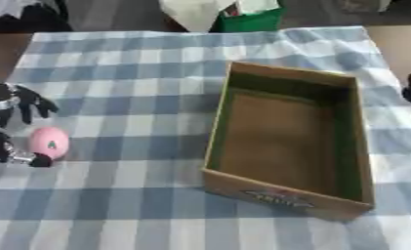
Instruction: Pick up objects on the table and place them in the box.
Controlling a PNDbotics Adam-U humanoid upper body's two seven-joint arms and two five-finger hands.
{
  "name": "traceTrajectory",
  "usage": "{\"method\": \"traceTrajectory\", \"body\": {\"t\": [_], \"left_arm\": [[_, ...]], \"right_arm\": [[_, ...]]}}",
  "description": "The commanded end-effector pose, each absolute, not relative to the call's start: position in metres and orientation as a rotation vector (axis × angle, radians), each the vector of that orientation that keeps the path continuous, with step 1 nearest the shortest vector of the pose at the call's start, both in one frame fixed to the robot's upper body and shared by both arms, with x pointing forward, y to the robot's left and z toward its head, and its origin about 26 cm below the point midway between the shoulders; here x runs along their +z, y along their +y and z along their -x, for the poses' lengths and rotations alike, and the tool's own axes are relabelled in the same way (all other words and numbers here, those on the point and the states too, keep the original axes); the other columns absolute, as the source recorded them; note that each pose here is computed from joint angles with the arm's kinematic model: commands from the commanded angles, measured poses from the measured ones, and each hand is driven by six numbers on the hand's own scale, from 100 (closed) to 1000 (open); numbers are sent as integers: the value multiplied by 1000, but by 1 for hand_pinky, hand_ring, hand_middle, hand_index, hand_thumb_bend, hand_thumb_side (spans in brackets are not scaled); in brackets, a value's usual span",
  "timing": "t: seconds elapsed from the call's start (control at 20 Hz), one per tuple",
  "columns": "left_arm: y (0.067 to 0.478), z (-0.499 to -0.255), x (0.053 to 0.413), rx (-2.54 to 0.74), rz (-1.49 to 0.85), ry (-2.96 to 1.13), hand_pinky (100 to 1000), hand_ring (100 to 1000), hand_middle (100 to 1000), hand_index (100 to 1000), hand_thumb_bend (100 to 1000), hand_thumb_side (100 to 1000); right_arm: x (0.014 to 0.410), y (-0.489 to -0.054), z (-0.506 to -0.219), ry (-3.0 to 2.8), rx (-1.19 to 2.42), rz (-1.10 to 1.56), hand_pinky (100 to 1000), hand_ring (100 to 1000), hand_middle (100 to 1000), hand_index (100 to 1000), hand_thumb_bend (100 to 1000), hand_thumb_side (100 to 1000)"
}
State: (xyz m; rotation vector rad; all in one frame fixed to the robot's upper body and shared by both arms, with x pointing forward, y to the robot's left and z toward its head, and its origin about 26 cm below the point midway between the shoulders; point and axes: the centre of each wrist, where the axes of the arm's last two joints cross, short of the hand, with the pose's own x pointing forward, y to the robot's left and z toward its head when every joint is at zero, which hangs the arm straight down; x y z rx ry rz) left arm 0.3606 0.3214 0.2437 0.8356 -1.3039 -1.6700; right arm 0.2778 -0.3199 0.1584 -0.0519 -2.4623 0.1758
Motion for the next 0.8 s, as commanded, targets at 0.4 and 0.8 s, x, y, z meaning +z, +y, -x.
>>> {"method": "traceTrajectory", "body": {"t": [0.4, 0.8], "left_arm": [[337, -365, 249, -1668, -910, -1221, 400, 634, 709, 869, 727, 632], [339, -373, 237, -1709, -850, -1143, 397, 628, 702, 843, 718, 621]], "right_arm": [[165, -319, -277, -2483, 203, 56, 895, 895, 691, 939, 100, 1000], [165, -319, -277, -2484, 198, 56, 896, 896, 691, 940, 100, 1000]]}}
